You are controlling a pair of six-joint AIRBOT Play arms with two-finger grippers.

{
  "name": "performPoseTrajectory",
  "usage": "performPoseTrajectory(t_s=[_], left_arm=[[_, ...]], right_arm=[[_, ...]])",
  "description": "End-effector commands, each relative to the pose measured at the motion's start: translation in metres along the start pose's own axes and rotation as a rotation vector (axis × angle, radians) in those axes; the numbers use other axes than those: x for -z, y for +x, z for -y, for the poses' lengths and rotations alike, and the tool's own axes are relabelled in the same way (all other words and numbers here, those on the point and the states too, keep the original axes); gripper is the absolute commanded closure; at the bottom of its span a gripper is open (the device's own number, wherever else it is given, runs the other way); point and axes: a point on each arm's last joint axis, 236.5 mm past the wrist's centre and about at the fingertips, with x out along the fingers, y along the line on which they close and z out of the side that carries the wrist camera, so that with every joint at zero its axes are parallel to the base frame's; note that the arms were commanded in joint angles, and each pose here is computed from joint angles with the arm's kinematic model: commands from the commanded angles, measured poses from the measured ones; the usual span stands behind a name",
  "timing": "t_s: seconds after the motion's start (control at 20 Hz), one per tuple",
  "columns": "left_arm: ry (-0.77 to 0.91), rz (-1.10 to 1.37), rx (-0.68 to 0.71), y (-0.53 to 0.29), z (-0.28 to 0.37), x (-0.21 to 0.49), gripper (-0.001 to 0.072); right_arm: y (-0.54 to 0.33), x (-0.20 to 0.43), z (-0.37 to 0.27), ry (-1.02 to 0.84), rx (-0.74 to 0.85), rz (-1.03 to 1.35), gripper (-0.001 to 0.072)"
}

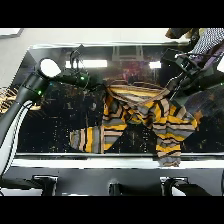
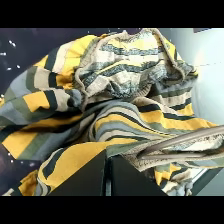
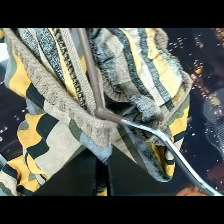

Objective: Fold the clothes and pants, and hang the long-sleeved shirts on hangers.

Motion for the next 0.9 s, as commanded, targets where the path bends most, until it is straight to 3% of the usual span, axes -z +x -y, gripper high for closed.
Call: performPoseTrajectory(t_s=[0.0, 0.85], left_arm=[[-0.022, -0.003, 0.024, -0.001, 0.006, 0.001, 0.0693], [-0.068, 0.015, 0.056, -0.027, 0.015, -0.015, 0.0693]], right_arm=[[0.004, -0.006, 0.002, -0.006, -0.001, 0.021, 0.0690], [0.020, -0.003, 0.021, -0.015, 0.041, -0.010, 0.0690]])
